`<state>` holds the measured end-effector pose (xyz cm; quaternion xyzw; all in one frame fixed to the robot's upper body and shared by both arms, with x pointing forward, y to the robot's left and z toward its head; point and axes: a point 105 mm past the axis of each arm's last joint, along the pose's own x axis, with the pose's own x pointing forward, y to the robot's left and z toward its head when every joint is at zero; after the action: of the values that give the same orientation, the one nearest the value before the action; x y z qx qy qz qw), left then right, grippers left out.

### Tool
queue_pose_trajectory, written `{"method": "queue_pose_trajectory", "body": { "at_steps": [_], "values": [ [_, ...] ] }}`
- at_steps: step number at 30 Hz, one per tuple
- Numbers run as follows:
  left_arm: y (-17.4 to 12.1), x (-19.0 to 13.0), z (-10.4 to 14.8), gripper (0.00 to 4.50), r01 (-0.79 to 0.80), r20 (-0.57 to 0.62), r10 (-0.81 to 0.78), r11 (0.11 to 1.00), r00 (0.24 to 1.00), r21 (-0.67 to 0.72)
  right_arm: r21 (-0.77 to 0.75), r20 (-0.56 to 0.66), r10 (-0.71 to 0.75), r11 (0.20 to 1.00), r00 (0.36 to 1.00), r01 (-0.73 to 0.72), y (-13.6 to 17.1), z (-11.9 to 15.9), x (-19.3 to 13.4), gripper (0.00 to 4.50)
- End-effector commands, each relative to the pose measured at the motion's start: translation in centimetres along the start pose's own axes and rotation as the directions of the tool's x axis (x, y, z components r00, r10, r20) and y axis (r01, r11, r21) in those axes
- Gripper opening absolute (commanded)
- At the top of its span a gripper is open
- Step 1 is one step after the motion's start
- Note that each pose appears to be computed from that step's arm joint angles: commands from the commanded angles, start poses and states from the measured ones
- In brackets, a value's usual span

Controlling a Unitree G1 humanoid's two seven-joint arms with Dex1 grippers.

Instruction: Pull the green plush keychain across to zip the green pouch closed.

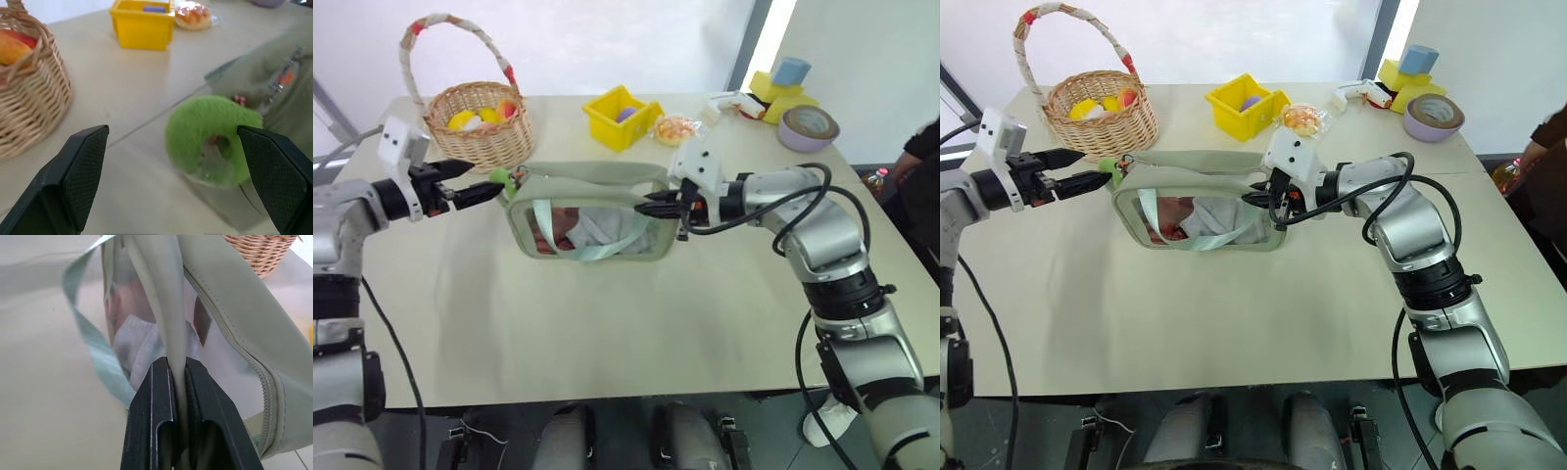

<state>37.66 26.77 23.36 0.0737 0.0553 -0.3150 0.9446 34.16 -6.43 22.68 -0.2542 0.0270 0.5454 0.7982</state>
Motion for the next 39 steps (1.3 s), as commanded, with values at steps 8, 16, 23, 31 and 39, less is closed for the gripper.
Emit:
{"method": "queue_pose_trajectory", "body": {
  "at_steps": [8, 16, 23, 31, 39],
  "values": [
    [-1.6, 2.0, 0.7, 3.16, 0.083, 0.041, -0.085, 0.995, 0.996, 0.046, -0.029, 0.043, 0.03, 0.999, 0.999, -0.029, 0.7, 1.0, 0.4, 0.0],
    [-1.6, -0.7, 5.3, 0.05, 0.11, 0.163, -0.111, 0.994, 0.98, 0.016, -0.03, 0.047, -0.005, 1.0, 0.999, 0.007, 0.0, 1.0, 0.5, 0.0],
    [-5.8, -1.3, 11.1, 0.05, 0.329, 0.269, -0.337, 0.941, 0.902, 0.074, -0.037, 0.046, -0.014, 0.999, 0.999, 0.015, -0.5, 0.8, 0.7, 0.0],
    [-8.0, 5.1, 6.5, 0.33, 0.301, 0.094, -0.323, 0.934, 0.942, 0.191, -0.038, 0.055, -0.017, 0.999, 0.998, 0.019, -0.6, 1.0, 1.2, 0.0],
    [-7.1, 3.7, 9.3, 4.05, 0.271, 0.134, -0.308, 0.933, 0.942, 0.237, -0.029, 0.047, -0.03, 0.999, 0.998, 0.032, -0.8, 0.6, 1.0, 0.0]
  ]
}}
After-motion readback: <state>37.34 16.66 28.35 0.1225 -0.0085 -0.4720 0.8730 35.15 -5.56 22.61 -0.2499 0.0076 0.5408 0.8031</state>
